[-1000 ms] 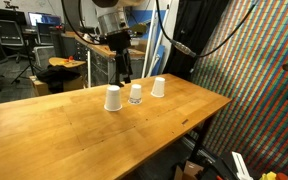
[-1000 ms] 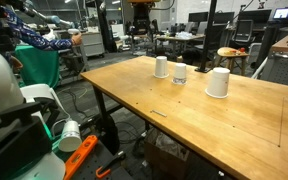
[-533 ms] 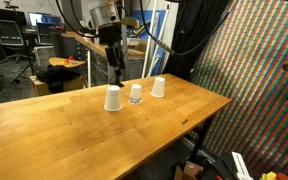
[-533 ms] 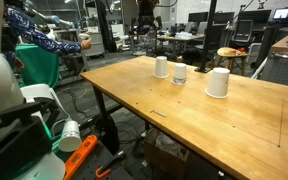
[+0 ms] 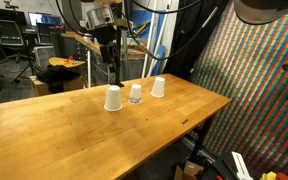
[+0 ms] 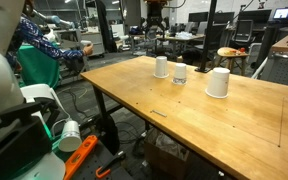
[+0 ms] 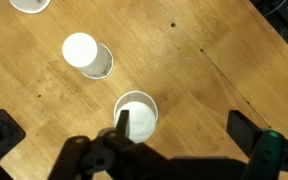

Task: Stack the cups

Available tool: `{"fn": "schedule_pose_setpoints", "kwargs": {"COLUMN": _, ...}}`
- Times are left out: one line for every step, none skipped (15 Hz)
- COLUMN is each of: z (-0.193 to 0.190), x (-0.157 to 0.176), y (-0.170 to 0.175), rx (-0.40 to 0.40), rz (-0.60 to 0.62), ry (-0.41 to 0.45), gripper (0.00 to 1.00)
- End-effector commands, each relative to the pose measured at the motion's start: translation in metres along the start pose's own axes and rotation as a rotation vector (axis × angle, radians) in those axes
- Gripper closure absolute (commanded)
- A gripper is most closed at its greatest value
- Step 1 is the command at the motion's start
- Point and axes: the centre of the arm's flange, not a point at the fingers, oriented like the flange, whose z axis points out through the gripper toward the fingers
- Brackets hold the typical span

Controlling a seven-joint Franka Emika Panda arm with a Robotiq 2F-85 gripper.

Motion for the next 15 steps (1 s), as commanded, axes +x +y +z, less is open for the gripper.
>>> {"fn": "schedule_pose_setpoints", "kwargs": {"z": -0.008, "x": 0.028, "y": 0.032, "rx": 0.007, "rz": -0.021, "ry": -0.006, "gripper": 0.00}}
{"fn": "schedule_pose_setpoints", "kwargs": {"z": -0.003, "x": 0.031, "y": 0.036, "rx": 0.010, "rz": -0.022, "ry": -0.009, "gripper": 0.00}}
{"fn": "schedule_pose_setpoints", "kwargs": {"z": -0.001, "x": 0.035, "y": 0.042, "rx": 0.010, "rz": -0.024, "ry": -0.009, "gripper": 0.00}}
{"fn": "schedule_pose_setpoints", "kwargs": {"z": 0.005, "x": 0.037, "y": 0.047, "rx": 0.014, "rz": -0.026, "ry": -0.012, "gripper": 0.00}}
{"fn": "schedule_pose_setpoints", "kwargs": {"z": 0.006, "x": 0.039, "y": 0.053, "rx": 0.016, "rz": -0.027, "ry": -0.009, "gripper": 0.00}}
{"fn": "schedule_pose_setpoints", "kwargs": {"z": 0.012, "x": 0.039, "y": 0.060, "rx": 0.021, "rz": -0.026, "ry": -0.011, "gripper": 0.00}}
{"fn": "schedule_pose_setpoints", "kwargs": {"z": 0.015, "x": 0.038, "y": 0.067, "rx": 0.026, "rz": -0.026, "ry": -0.011, "gripper": 0.00}}
{"fn": "schedule_pose_setpoints", "kwargs": {"z": 0.018, "x": 0.038, "y": 0.074, "rx": 0.029, "rz": -0.024, "ry": -0.009, "gripper": 0.00}}
{"fn": "schedule_pose_setpoints", "kwargs": {"z": 0.021, "x": 0.037, "y": 0.081, "rx": 0.031, "rz": -0.019, "ry": -0.007, "gripper": 0.00}}
{"fn": "schedule_pose_setpoints", "kwargs": {"z": 0.028, "x": 0.035, "y": 0.089, "rx": 0.036, "rz": -0.011, "ry": -0.004, "gripper": 0.00}}
{"fn": "schedule_pose_setpoints", "kwargs": {"z": 0.031, "x": 0.033, "y": 0.093, "rx": 0.042, "rz": -0.008, "ry": -0.005, "gripper": 0.00}}
{"fn": "schedule_pose_setpoints", "kwargs": {"z": 0.038, "x": 0.033, "y": 0.098, "rx": 0.037, "rz": 0.002, "ry": -0.006, "gripper": 0.00}}
{"fn": "schedule_pose_setpoints", "kwargs": {"z": 0.045, "x": 0.033, "y": 0.100, "rx": 0.035, "rz": 0.012, "ry": -0.008, "gripper": 0.00}}
{"fn": "schedule_pose_setpoints", "kwargs": {"z": 0.051, "x": 0.033, "y": 0.101, "rx": 0.036, "rz": 0.019, "ry": -0.011, "gripper": 0.00}}
{"fn": "schedule_pose_setpoints", "kwargs": {"z": 0.059, "x": 0.033, "y": 0.097, "rx": 0.030, "rz": 0.027, "ry": -0.015, "gripper": 0.00}}
